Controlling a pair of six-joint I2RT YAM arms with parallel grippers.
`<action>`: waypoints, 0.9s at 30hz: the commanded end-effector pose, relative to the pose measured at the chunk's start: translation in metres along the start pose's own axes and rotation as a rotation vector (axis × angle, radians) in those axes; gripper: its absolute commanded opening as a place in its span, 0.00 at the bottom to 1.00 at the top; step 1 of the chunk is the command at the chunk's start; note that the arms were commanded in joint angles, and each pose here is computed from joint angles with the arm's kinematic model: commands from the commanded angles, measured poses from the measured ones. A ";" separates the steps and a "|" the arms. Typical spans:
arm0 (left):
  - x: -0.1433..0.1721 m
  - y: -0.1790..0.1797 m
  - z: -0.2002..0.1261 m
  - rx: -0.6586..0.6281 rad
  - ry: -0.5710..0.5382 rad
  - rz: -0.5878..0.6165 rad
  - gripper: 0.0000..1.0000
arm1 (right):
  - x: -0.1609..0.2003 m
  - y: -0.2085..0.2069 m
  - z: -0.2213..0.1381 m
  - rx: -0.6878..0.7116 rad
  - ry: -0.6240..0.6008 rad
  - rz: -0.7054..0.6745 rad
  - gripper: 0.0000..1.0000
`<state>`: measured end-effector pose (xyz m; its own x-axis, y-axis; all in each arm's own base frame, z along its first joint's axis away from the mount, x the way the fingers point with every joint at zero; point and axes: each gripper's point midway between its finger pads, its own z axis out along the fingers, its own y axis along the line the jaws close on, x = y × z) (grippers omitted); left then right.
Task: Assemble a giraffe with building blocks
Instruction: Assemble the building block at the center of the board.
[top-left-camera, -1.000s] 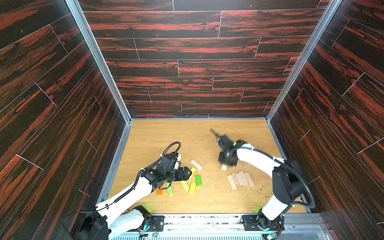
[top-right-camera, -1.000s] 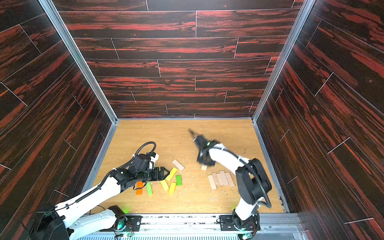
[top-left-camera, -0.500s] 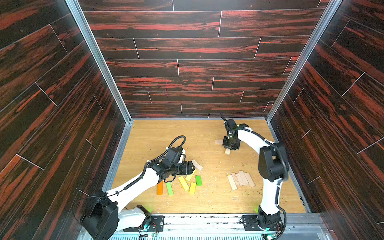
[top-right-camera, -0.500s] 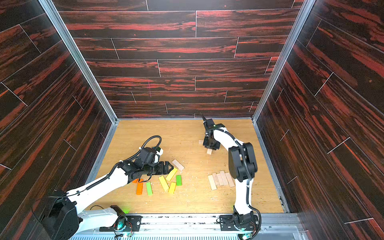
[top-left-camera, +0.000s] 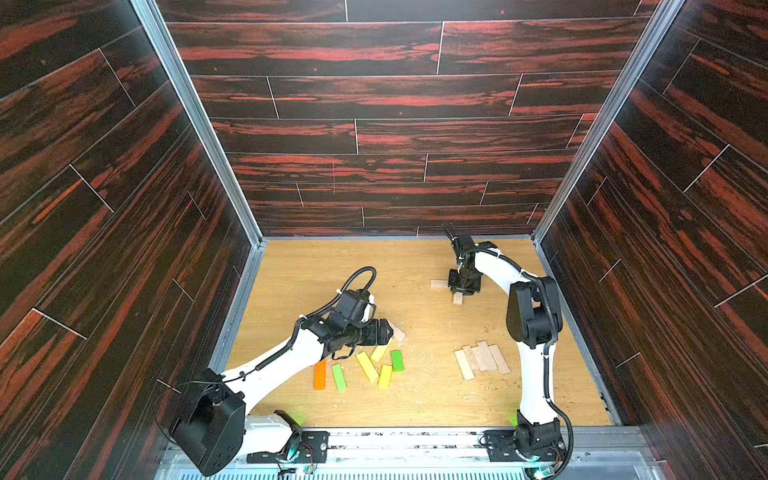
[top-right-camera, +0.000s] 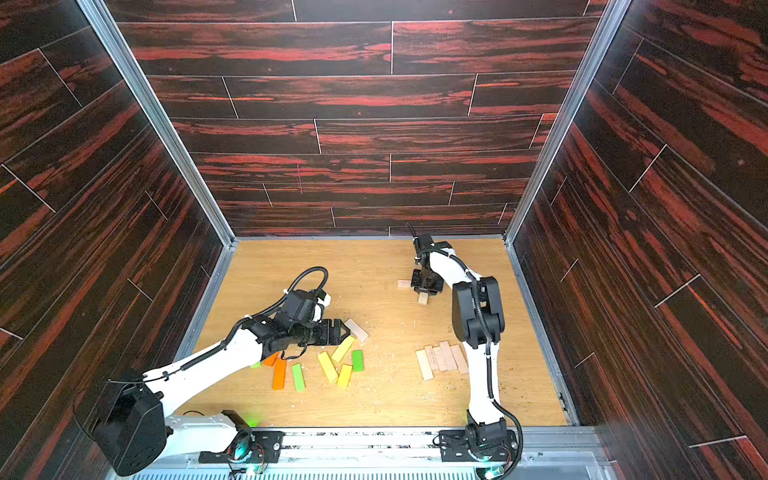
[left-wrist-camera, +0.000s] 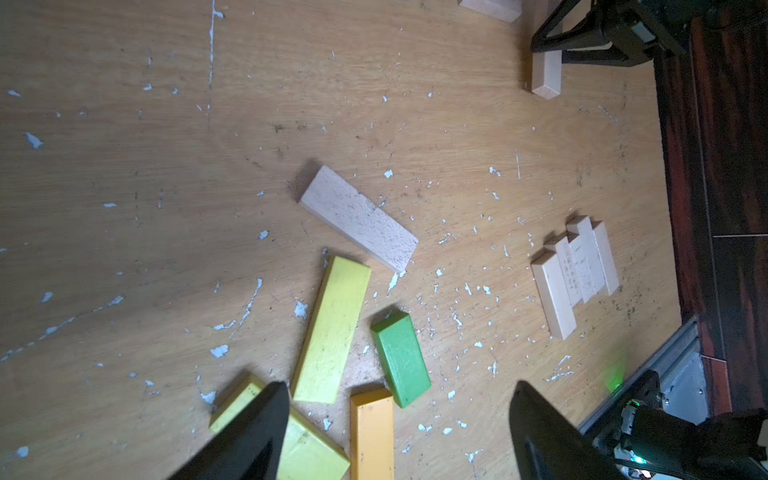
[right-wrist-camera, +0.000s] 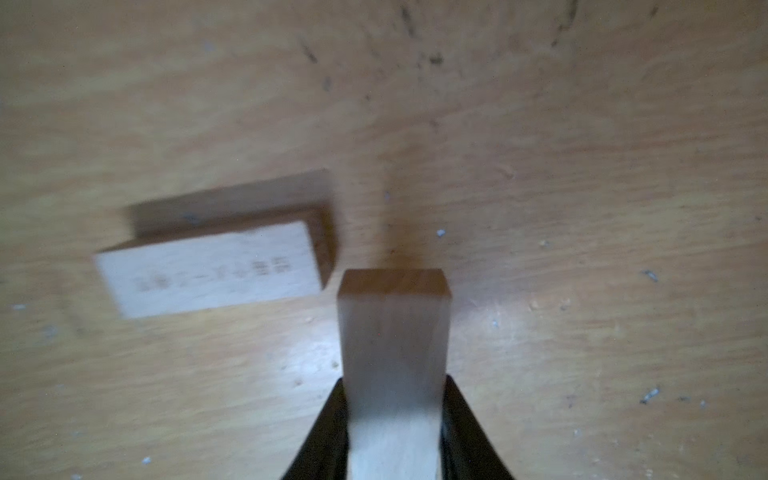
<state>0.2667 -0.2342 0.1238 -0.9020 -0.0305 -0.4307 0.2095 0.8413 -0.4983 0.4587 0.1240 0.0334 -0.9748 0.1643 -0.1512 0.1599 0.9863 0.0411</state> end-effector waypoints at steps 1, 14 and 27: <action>-0.007 -0.004 -0.002 -0.003 -0.012 0.021 0.86 | 0.006 -0.002 0.019 0.009 0.065 -0.024 0.35; -0.007 -0.002 0.000 -0.010 -0.011 0.026 0.86 | 0.010 0.000 0.016 -0.010 0.079 -0.033 0.57; -0.011 -0.005 -0.003 -0.003 -0.027 0.027 0.90 | 0.035 -0.013 -0.003 0.006 0.072 -0.007 0.81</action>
<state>0.2679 -0.2337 0.1187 -0.9035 -0.0193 -0.4282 0.2119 0.8483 -0.4852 0.4294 0.1170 0.0174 -0.9877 0.1388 -0.0724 0.1377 0.9903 0.0201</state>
